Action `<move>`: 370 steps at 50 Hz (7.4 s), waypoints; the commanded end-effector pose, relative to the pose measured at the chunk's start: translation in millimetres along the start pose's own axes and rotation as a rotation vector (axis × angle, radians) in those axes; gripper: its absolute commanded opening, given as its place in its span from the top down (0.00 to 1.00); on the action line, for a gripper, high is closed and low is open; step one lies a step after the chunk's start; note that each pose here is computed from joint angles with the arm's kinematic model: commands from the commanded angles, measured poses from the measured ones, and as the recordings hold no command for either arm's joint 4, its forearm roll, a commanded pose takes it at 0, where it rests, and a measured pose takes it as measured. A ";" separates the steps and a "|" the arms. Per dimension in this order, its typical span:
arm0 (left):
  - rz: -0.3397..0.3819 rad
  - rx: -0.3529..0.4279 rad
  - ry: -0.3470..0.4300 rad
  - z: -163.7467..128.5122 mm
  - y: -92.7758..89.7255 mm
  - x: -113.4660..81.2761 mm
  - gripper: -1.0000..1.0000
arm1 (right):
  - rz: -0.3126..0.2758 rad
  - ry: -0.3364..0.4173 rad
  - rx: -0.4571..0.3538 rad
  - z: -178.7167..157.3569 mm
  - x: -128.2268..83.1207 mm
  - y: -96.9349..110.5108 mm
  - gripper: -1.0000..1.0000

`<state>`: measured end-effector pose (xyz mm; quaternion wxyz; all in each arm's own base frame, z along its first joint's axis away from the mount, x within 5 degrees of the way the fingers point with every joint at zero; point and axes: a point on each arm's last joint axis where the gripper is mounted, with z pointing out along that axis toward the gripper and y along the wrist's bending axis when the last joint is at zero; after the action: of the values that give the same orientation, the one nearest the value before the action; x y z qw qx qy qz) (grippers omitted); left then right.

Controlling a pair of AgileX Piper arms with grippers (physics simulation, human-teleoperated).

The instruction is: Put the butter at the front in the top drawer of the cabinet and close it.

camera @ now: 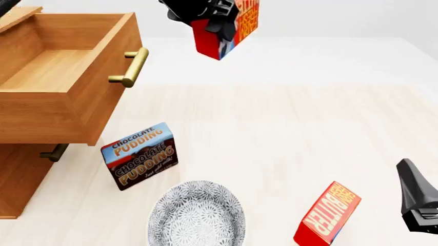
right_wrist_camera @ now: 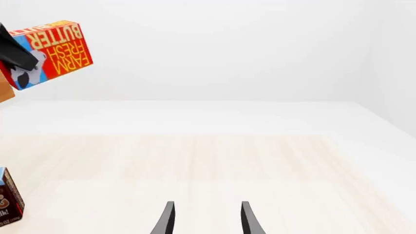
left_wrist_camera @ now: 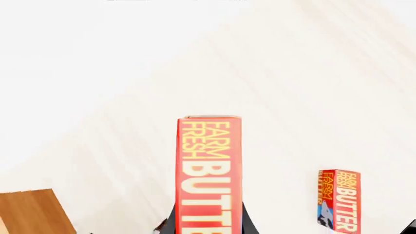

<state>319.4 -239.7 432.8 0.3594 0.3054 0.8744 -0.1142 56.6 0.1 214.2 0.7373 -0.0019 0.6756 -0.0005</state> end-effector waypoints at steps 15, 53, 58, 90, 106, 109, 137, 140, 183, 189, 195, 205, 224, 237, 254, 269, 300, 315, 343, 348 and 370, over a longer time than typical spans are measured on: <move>-0.017 -0.117 -0.038 -61.8 55.5 12.4 1.00 | 0.001 0.000 0.000 -0.3 -0.2 0.0 0.00; -0.196 -0.310 -0.046 -133.5 116.4 64.6 1.00 | 0.000 0.000 0.000 -0.4 0.4 0.0 0.00; -0.218 -0.340 -0.044 -142.1 123.4 72.8 1.00 | 0.001 0.000 0.000 -0.4 0.5 0.0 0.00; -0.410 -0.442 -0.035 -175.1 134.1 119.1 1.00 | 0.001 0.000 0.000 -0.4 0.5 0.0 0.00; -0.487 -0.450 0.013 -164.1 142.0 131.8 1.00 | 0.001 0.000 0.000 -0.4 0.5 0.0 0.00; -0.499 -0.447 0.033 -158.4 144.6 134.5 1.00 | 0.001 0.000 0.000 -0.4 0.5 0.0 0.00; -0.567 -0.439 0.071 -137.6 156.6 134.1 1.00 | 0.001 0.000 0.000 -0.4 0.4 0.0 0.00; -0.569 -0.435 0.078 -132.2 157.5 135.6 1.00 | 0.001 0.000 0.000 -0.4 0.5 0.0 0.00; -0.583 -0.434 0.090 -98.8 164.7 155.5 1.00 | 0.001 0.000 0.000 -0.4 0.4 0.0 0.00; -0.585 -0.434 0.100 -96.0 166.2 157.9 1.00 | 0.001 0.000 0.000 -0.4 0.5 0.0 0.00; -0.586 -0.433 0.105 -92.8 167.2 159.6 1.00 | 0.001 0.000 0.000 -0.4 0.4 0.0 0.00; -0.590 -0.433 0.108 -92.6 166.2 162.2 1.00 | 0.001 0.000 0.000 -0.4 0.5 0.0 0.00; -0.591 -0.428 0.123 -84.2 166.9 167.1 1.00 | 0.001 0.000 0.000 -0.4 0.5 0.0 0.00; -0.589 -0.425 0.136 -78.0 169.1 169.4 1.00 | 0.001 0.000 0.000 -0.4 0.5 0.0 0.00; -0.593 -0.420 0.145 -72.7 169.6 170.3 1.00 | 0.001 0.000 0.000 -0.4 0.5 0.0 0.00; -0.579 -0.431 0.128 -86.2 171.3 162.7 0.00 | 0.001 0.000 0.000 -0.4 0.4 0.0 0.00; -0.531 -0.435 0.083 -126.3 157.3 143.3 0.00 | 0.001 0.000 0.000 -0.4 0.5 0.0 0.00; -0.481 -0.446 0.084 -146.4 152.0 143.0 0.00 | 0.001 0.000 0.000 -0.4 0.5 0.0 0.00; -0.252 -0.424 -0.022 -182.4 118.8 123.8 0.00 | 0.001 0.000 0.000 -0.4 0.5 0.0 0.00; -0.209 -0.405 -0.045 -185.2 111.4 116.7 0.00 | 0.001 0.000 0.000 -0.4 0.5 0.0 0.00; -0.113 -0.348 -0.178 -193.4 94.8 71.6 0.00 | 0.001 0.000 0.000 -0.4 0.5 0.0 0.00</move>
<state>223.7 -35.5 511.2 0.4569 0.1562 0.8757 0.0087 56.2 0.1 213.8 0.7372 -0.0018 0.6757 -0.0004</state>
